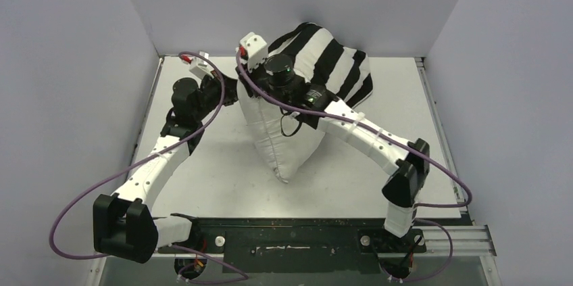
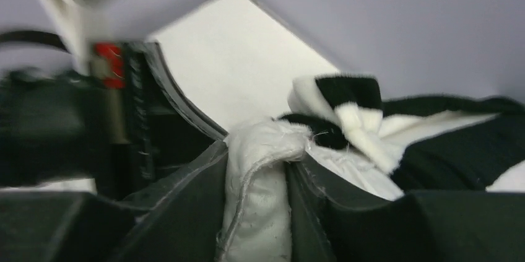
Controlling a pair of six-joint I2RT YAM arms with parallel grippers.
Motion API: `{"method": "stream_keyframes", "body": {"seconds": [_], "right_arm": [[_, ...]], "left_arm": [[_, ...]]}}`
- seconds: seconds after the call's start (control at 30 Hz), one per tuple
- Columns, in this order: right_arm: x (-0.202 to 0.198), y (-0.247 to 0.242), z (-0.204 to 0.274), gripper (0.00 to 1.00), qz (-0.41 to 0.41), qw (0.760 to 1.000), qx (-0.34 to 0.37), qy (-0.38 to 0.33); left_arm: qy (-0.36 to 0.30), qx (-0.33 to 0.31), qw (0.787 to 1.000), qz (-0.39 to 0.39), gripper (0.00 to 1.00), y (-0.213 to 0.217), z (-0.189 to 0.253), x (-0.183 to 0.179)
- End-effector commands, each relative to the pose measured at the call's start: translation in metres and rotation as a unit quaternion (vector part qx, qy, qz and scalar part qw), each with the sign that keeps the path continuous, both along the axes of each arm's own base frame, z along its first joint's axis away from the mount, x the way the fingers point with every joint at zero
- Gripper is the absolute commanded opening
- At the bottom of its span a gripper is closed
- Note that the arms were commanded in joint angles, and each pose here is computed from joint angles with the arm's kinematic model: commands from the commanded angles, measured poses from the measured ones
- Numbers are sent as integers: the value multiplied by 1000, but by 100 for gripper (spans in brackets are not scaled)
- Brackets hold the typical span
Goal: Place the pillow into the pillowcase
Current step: Stuff the pillow into the pillowcase.
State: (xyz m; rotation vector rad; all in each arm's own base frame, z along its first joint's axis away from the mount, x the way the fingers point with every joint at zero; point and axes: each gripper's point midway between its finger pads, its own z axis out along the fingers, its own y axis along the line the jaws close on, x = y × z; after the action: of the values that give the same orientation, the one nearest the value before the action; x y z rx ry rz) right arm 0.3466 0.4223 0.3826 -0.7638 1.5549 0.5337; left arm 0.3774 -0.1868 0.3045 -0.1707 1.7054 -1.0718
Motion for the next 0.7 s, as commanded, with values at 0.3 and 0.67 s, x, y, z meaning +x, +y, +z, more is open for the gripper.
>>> {"method": "stream_keyframes", "body": {"seconds": [0.3, 0.67], "right_arm": [[71, -91, -234, 0, -118, 961, -193, 161], [147, -28, -218, 0, -64, 989, -54, 122]], "left_arm": [[-111, 0, 992, 60, 0, 55, 131, -4], [-150, -68, 984, -64, 0, 21, 127, -45]]}}
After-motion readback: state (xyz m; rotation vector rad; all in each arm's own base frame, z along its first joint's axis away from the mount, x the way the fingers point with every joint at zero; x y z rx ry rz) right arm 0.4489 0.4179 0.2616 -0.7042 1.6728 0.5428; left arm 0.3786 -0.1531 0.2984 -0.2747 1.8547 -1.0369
